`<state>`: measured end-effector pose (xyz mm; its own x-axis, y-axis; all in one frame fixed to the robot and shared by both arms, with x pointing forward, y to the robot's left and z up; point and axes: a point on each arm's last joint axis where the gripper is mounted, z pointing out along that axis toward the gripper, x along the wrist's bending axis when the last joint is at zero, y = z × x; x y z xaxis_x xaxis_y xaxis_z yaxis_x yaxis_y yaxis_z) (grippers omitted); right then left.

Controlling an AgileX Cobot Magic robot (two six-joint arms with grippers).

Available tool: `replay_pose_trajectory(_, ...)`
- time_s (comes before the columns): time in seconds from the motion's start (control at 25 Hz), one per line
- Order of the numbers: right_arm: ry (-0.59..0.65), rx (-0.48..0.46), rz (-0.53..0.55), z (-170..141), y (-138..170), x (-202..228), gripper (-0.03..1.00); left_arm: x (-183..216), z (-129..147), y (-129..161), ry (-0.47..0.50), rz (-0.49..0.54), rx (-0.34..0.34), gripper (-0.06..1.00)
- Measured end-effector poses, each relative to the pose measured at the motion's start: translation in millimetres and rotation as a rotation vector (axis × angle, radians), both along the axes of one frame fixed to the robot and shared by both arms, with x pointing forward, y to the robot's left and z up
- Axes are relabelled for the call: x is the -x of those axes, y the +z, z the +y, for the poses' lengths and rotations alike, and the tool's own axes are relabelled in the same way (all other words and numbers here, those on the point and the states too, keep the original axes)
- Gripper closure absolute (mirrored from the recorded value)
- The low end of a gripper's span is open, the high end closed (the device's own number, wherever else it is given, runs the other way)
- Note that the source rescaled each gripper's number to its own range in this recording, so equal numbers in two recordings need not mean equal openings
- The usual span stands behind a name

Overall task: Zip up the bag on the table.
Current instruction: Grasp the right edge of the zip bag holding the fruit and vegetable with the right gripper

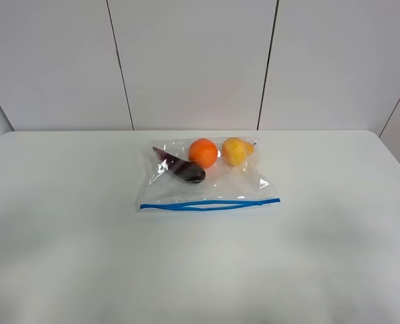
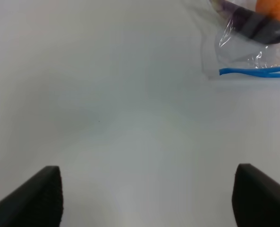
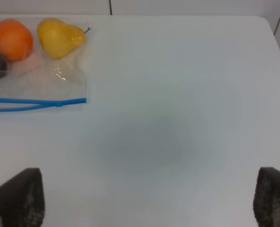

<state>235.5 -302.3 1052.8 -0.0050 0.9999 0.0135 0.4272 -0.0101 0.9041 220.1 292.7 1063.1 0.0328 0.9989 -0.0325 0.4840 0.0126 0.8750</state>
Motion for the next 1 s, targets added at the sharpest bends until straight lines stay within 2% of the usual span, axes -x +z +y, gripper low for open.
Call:
replay_pose_trajectory(0.68, 0.007, -0.011, -0.006, 1, 7, -2, -0.03, 0, 0, 0, 0.000, 0.000, 0.000, 0.02)
replay_pose_trajectory(0.88, 0.026, -0.039, 0.071, 6, 34, -36, -0.03, 0, 0, 0, 0.000, 0.000, 0.000, 0.02)
replay_pose_trajectory(1.0, 0.028, -0.045, 0.148, 9, 49, -74, -0.03, 0, 0, 0, 0.000, 0.000, 0.000, 0.02)
